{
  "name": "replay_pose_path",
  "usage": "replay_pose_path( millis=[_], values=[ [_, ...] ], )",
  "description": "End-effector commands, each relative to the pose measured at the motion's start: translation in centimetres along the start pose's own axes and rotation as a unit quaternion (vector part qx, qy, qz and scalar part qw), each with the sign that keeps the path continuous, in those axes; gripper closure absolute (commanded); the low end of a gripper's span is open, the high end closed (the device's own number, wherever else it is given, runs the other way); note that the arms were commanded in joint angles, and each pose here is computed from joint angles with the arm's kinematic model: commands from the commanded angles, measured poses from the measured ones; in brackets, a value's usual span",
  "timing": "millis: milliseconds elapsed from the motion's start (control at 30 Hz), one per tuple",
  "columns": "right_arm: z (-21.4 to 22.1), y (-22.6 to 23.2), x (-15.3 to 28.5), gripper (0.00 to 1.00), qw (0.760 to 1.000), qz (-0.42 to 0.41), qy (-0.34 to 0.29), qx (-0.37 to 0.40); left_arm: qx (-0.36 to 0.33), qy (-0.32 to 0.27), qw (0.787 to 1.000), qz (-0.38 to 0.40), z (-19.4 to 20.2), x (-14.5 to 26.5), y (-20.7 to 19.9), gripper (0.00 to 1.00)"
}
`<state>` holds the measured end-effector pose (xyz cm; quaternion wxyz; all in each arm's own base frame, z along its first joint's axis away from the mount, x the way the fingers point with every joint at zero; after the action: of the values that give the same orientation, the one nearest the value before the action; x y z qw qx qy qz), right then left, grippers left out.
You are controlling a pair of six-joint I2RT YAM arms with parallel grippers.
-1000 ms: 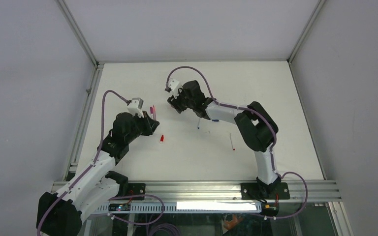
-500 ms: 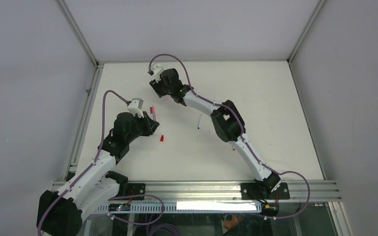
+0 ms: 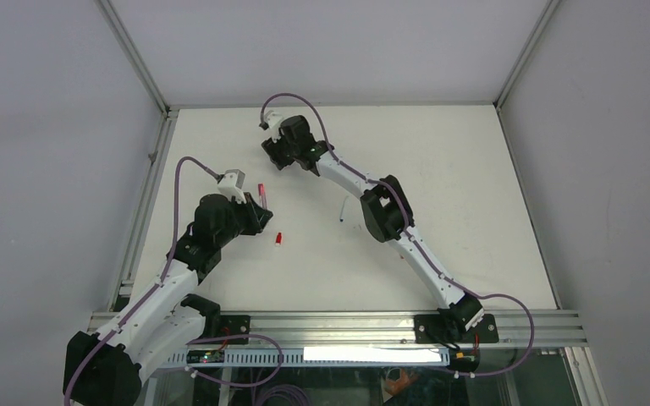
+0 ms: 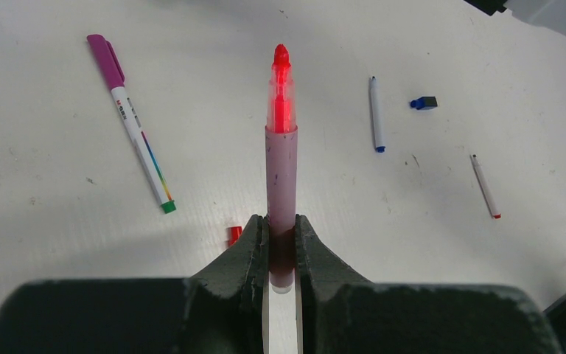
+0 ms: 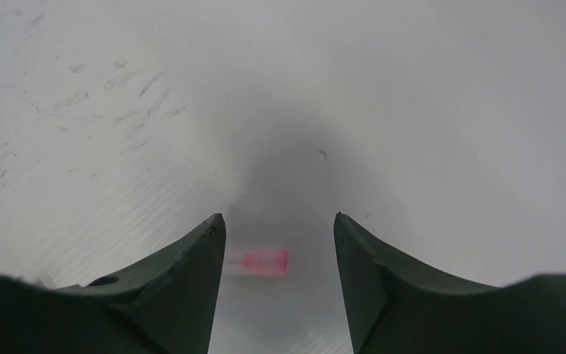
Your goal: Insert the pens into the pen caps
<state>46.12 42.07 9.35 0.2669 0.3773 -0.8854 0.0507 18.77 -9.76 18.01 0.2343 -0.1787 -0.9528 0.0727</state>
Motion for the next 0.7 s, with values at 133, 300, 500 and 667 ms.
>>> replay_pose_path(
  millis=[133, 300, 500, 667],
  values=[
    [-0.5, 0.0, 0.0, 0.41, 1.0, -0.028, -0.001, -0.01, 0.006, -0.004, 1.0, -0.003, 0.1, -0.1, 0.2, 1.0],
    [-0.4, -0.2, 0.3, 0.41, 1.0, -0.027, 0.009, -0.002, 0.007, -0.001, 1.0, -0.002, 0.0, -0.3, 0.2, 1.0],
    [-0.3, -0.7, 1.6, 0.43, 1.0, -0.011, 0.024, 0.001, 0.009, 0.001, 1.0, 0.0, -0.1, -0.5, 0.1, 1.0],
    [0.2, -1.5, 3.0, 0.45, 0.999, 0.014, 0.043, -0.005, 0.012, 0.0, 1.0, 0.003, -0.2, -0.5, 0.0, 1.0]
  ],
)
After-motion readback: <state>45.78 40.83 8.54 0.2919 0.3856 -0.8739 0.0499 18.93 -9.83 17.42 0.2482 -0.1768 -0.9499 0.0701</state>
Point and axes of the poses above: each gripper's point midway between its finger pads, its own x axis back along the fingers, its own y axis along the line the jaws close on, z = x × y, the point moved 10 cm from there along x, back along the fingers, and after that the axes turned 13 degrees about -x, right-handed, at the moved point
